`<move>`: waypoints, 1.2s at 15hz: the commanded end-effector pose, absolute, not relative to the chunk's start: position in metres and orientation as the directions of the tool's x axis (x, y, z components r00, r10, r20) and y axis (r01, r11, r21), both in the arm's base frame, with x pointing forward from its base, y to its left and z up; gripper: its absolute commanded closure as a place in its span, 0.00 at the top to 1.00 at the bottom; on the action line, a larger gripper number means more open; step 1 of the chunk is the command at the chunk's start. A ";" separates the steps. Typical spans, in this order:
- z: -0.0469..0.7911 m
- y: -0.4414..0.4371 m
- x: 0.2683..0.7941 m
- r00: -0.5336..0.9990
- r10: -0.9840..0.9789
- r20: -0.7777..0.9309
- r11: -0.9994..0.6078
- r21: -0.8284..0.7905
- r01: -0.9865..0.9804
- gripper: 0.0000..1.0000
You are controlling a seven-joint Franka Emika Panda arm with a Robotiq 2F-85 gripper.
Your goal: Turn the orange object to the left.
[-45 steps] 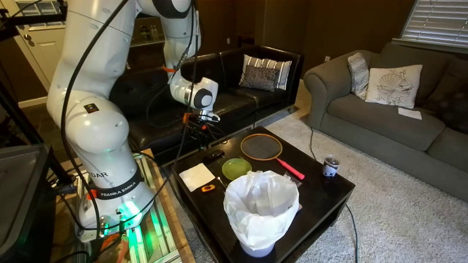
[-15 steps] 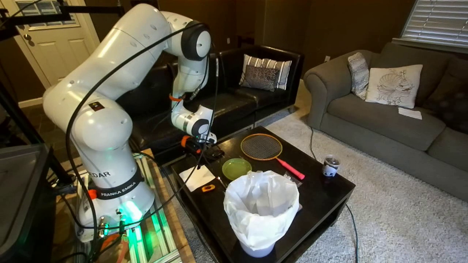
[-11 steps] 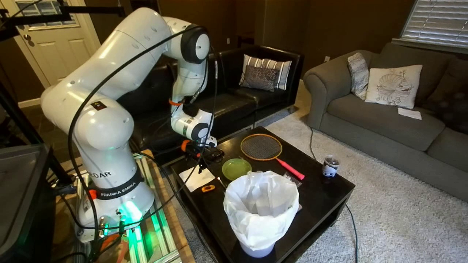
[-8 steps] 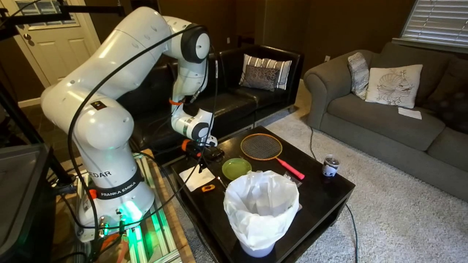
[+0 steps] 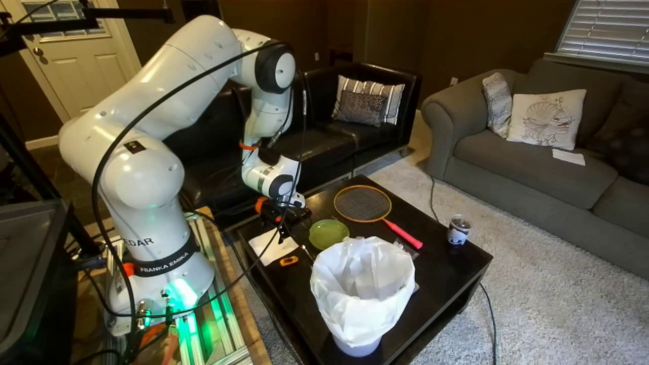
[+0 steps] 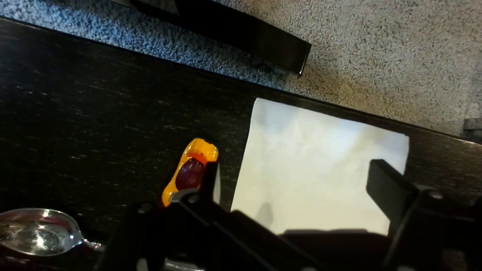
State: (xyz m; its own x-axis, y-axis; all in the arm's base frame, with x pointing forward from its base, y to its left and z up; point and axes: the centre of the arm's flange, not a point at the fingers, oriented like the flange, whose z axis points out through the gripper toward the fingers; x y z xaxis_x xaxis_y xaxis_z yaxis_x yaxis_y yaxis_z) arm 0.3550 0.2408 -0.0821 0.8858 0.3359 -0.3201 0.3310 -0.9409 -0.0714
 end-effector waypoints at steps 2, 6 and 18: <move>-0.109 0.240 0.362 0.917 0.260 -0.301 -0.965 -0.066 0.252 1.00; -0.125 0.232 0.362 0.927 0.212 -0.311 -0.977 -0.050 0.207 1.00; -0.155 0.211 0.368 0.949 0.099 -0.300 -0.995 -0.019 0.098 1.00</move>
State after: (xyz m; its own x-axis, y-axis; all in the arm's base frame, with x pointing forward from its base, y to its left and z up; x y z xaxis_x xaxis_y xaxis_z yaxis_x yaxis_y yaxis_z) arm 0.3659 0.2126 -0.1431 0.9367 0.1406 -0.3207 0.1428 -0.9896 -0.0168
